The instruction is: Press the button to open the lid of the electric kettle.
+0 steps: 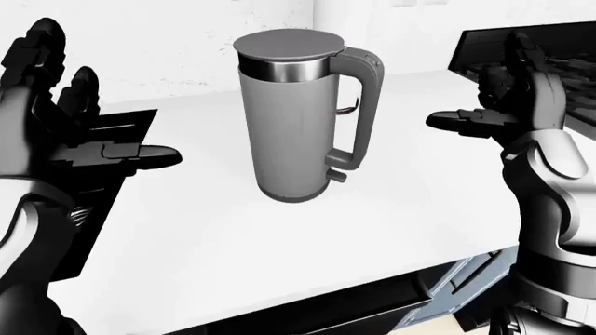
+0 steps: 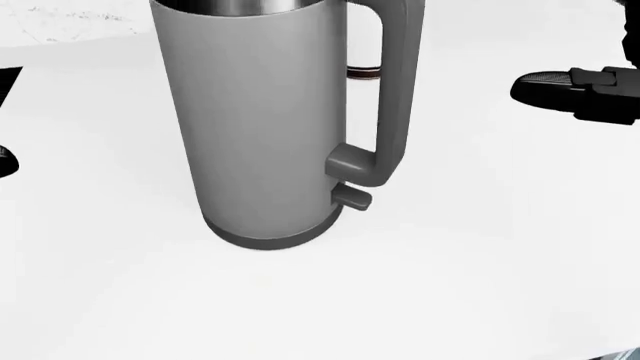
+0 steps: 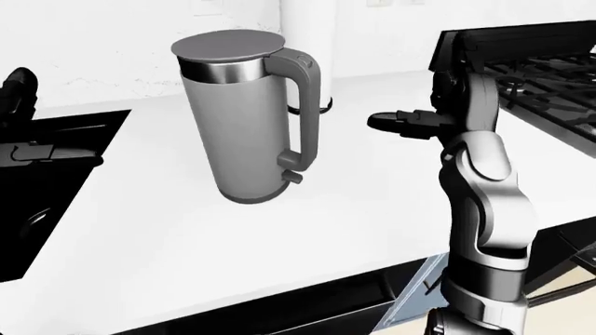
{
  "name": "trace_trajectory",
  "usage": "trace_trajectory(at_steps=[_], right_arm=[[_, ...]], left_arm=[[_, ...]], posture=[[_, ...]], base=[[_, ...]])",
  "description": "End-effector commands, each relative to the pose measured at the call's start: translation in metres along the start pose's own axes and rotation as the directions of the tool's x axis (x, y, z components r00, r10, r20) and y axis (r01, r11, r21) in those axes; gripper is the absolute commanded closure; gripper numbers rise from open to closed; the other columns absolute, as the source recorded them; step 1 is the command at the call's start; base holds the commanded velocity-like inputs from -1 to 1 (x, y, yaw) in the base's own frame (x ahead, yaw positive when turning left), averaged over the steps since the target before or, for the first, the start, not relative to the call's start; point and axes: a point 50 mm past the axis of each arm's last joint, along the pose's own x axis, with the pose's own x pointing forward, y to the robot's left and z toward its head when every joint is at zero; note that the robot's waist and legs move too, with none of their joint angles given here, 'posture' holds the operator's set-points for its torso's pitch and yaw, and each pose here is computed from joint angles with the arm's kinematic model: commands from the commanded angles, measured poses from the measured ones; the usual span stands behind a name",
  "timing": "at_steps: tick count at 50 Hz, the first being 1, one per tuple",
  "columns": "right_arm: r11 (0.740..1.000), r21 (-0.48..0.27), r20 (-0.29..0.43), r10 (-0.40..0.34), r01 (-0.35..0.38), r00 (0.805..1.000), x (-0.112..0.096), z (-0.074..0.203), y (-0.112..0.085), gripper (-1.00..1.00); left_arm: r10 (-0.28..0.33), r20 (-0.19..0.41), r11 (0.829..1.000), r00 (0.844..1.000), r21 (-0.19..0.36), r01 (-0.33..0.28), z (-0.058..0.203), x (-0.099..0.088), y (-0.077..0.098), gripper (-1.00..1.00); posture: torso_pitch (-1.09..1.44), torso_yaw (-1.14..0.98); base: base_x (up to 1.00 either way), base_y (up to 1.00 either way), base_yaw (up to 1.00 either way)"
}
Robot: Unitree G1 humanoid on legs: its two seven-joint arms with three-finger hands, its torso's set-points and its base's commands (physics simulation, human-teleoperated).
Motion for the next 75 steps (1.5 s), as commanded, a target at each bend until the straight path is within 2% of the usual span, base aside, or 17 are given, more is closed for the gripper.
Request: trace_trajectory(at_steps=[1,16,25,34,41,55,75], right_arm=[[1.000,-0.004,0.093,0.001,-0.001,0.996,-0.001,0.020,0.000,-1.00],[1.000,-0.018,0.102,-0.005,0.007,0.995,0.000,0.024,0.001,-1.00],[0.999,-0.012,0.111,-0.043,0.044,0.993,0.004,0.031,-0.001,-1.00],[0.998,-0.020,0.114,-0.053,0.055,0.992,0.011,0.040,0.006,-1.00],[0.999,-0.038,0.130,-0.030,0.036,0.991,0.017,0.053,0.017,-1.00],[0.999,-0.037,0.144,-0.003,0.009,0.990,0.022,0.065,0.026,-1.00],[0.997,-0.074,0.147,-0.007,0.018,0.989,0.033,0.075,0.038,-1.00]], left_arm=[[0.012,0.074,1.000,0.997,0.009,-0.012,0.013,-0.001,0.002,-1.00],[0.006,0.097,1.000,0.995,0.008,-0.006,0.017,-0.001,0.001,-1.00],[0.001,0.092,0.999,0.996,0.035,-0.004,0.015,-0.002,0.000,-1.00],[0.007,0.090,1.000,0.996,0.019,-0.009,0.017,-0.001,0.000,-1.00],[0.006,0.091,1.000,0.996,0.013,-0.007,0.017,-0.001,-0.001,-1.00],[0.004,0.094,1.000,0.996,0.012,-0.006,0.019,0.000,-0.002,-1.00],[0.007,0.096,1.000,0.995,0.013,-0.008,0.019,0.000,-0.002,-1.00]], posture=[[-0.16,0.00],[-0.27,0.00],[-0.27,0.00],[-0.27,0.00],[-0.27,0.00],[-0.27,0.00],[-0.27,0.00]], base=[[0.00,0.00,0.00],[0.00,0.00,0.00],[0.00,0.00,0.00],[0.00,0.00,0.00],[0.00,0.00,0.00],[0.00,0.00,0.00],[0.00,0.00,0.00]])
